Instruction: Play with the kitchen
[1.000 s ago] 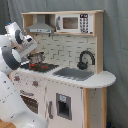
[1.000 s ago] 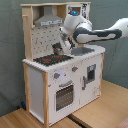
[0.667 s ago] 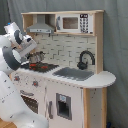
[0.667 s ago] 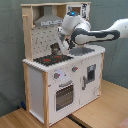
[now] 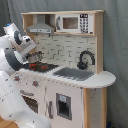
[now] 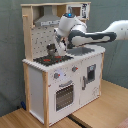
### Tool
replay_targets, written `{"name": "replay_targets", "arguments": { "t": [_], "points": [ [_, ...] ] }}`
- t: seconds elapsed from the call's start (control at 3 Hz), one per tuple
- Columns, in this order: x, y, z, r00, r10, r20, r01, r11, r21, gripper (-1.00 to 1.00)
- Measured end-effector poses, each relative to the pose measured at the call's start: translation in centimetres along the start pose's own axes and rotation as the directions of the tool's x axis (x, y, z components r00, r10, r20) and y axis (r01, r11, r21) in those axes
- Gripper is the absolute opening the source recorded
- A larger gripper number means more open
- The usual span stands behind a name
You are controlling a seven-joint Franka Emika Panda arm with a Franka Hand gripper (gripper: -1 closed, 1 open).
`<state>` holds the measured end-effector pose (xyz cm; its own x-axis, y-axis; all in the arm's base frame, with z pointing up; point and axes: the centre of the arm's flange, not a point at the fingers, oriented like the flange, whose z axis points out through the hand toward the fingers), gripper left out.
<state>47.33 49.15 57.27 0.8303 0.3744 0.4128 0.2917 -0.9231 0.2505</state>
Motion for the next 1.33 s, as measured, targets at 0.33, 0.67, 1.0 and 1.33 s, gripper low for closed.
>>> {"name": "replay_targets", "arguments": {
  "t": [0.33, 0.67, 1.0, 1.33],
  "points": [
    [0.0, -1.9, 1.1, 1.000, -0.002, 0.011, 0.001, 1.000, 0.016, -1.00],
    [0.0, -2.9, 2.8, 0.999, 0.029, 0.029, -0.031, 0.998, 0.050, -1.00],
    [0.9, -3.9, 3.3, 0.998, 0.062, 0.014, -0.063, 0.995, 0.077, -1.00],
    [2.1, -3.5, 4.0, 0.995, 0.100, 0.014, -0.101, 0.991, 0.092, -1.00]
  ]
}}
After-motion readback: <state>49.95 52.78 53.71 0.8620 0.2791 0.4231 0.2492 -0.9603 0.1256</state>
